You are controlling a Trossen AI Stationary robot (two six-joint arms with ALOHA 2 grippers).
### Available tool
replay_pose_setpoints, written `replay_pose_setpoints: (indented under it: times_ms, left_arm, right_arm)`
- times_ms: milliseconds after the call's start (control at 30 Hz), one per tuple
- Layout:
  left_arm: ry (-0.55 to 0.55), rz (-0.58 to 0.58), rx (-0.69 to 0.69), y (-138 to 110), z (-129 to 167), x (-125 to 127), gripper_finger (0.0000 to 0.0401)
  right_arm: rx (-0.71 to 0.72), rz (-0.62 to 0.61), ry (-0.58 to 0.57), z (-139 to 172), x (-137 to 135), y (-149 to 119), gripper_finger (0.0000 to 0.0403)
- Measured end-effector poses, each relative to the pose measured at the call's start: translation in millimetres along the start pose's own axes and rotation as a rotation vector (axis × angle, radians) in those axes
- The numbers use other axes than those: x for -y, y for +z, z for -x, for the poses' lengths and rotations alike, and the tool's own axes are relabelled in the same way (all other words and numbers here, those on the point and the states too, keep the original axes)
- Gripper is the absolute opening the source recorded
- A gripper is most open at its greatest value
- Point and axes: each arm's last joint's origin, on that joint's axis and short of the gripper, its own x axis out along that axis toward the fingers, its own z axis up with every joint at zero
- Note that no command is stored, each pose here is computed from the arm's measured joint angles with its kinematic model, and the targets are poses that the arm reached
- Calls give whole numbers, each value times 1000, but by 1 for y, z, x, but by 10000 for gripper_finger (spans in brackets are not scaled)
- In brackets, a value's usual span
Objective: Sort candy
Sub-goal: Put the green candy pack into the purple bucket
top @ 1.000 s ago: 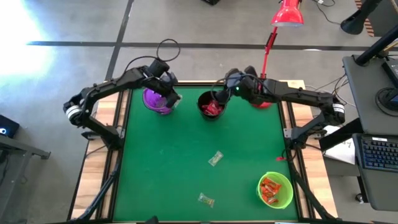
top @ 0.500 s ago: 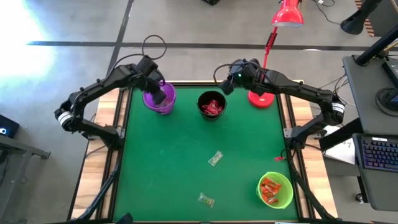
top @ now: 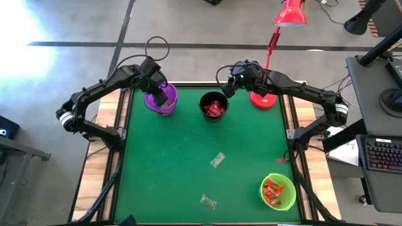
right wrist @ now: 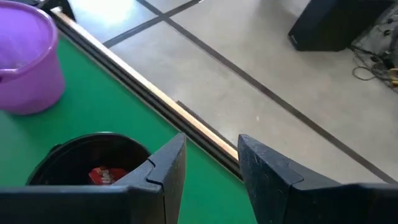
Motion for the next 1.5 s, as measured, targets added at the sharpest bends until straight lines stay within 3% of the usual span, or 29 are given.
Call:
replay_pose_setpoints:
  times_ms: [133,333,433,600,900,1333,1500]
  left_arm:
    - [-13,13,-9,-2,2,3,126]
    - [-160,-11,28,-5,15,19,138]
    - [-210,-46,65,-7,26,29,139]
    - [-246,-95,107,-13,42,45,139]
    - [-297,-180,166,-32,74,65,139]
    - [-311,-184,242,-52,103,64,139]
    - [-313,-183,255,-54,106,64,139]
  right_arm:
    - [-17,17,102,0,-3,0,139]
    - [-50,175,542,3,-15,-3,136]
    - [-68,186,676,2,-20,-5,132]
    - [-172,117,706,-10,-38,-14,125]
    - [-314,256,815,-15,-98,-44,110]
    - [-438,373,925,15,-170,-87,108]
    - [-470,462,865,14,-192,-109,107]
